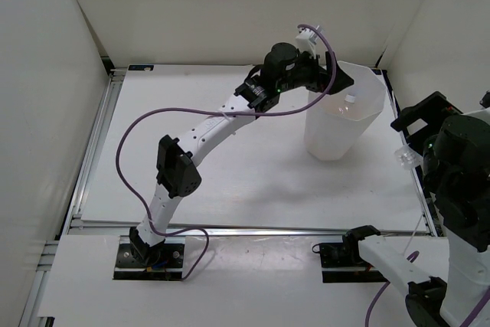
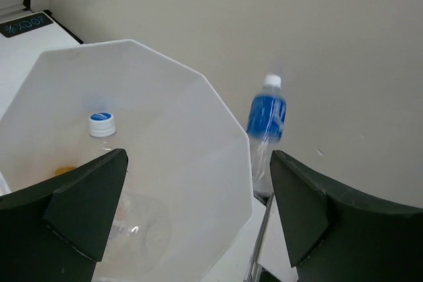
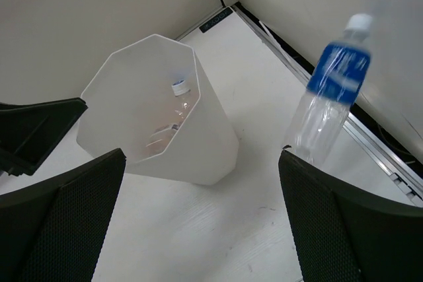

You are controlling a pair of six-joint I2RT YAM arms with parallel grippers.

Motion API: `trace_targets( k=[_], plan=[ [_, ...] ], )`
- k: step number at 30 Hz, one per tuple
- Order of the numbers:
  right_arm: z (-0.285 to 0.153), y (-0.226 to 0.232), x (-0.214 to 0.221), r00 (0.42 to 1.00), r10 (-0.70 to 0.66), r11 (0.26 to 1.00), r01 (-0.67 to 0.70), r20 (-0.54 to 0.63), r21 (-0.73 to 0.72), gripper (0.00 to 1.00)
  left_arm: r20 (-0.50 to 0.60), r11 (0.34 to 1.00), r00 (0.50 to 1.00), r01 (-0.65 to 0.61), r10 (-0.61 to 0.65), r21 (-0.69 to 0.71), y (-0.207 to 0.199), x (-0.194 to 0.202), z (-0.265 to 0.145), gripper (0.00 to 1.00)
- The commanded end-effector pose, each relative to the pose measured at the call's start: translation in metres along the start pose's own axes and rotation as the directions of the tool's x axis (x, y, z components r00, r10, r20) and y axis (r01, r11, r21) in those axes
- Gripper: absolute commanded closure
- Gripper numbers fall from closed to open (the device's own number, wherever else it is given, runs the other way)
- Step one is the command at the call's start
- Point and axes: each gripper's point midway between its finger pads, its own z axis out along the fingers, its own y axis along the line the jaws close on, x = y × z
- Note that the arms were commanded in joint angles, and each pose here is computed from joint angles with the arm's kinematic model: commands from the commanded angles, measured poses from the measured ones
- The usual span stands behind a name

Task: Put the plastic bottles in the bin

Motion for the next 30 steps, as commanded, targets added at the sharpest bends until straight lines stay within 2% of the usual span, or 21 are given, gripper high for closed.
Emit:
trace_targets(
  k=[1, 5, 9, 16, 23, 30],
  plan=[
    [-0.001, -0.002, 0.000, 1.000, -0.008, 1.000, 0.008, 0.002, 0.003, 0.00, 0.068, 0.998, 0.996, -0.054, 0.053, 0.022, -0.025, -0.032, -0.019, 0.00],
    [-0.002, -0.009, 0.004, 1.000, 0.012, 0.999, -0.012, 0.000, 0.033, 0.00, 0.056, 0.997, 0.996, -0.072, 0.072, 0.003, -0.023, -0.029, -0.027, 0.00],
    [-0.001, -0.022, 0.020, 0.999, 0.037, 0.996, -0.035, -0.025, 0.080, 0.00, 0.030, 0.997, 0.997, -0.067, 0.068, -0.043, -0.004, -0.021, -0.035, 0.00],
    [-0.001, -0.045, 0.058, 0.987, 0.106, 0.973, -0.079, -0.118, 0.216, 0.00, 0.018, 0.996, 0.997, -0.072, 0.073, -0.049, 0.001, -0.019, -0.040, 0.00],
    [0.002, -0.063, 0.097, 0.968, 0.142, 0.939, -0.066, -0.206, 0.338, 0.00, -0.008, 0.995, 0.997, -0.074, 0.073, -0.063, 0.010, -0.011, -0.043, 0.00],
    [0.005, -0.063, 0.108, 0.953, 0.232, 0.917, -0.148, -0.194, 0.370, 0.00, -0.009, 0.990, 0.995, -0.100, 0.099, -0.096, 0.016, -0.017, -0.062, 0.00]
  ],
)
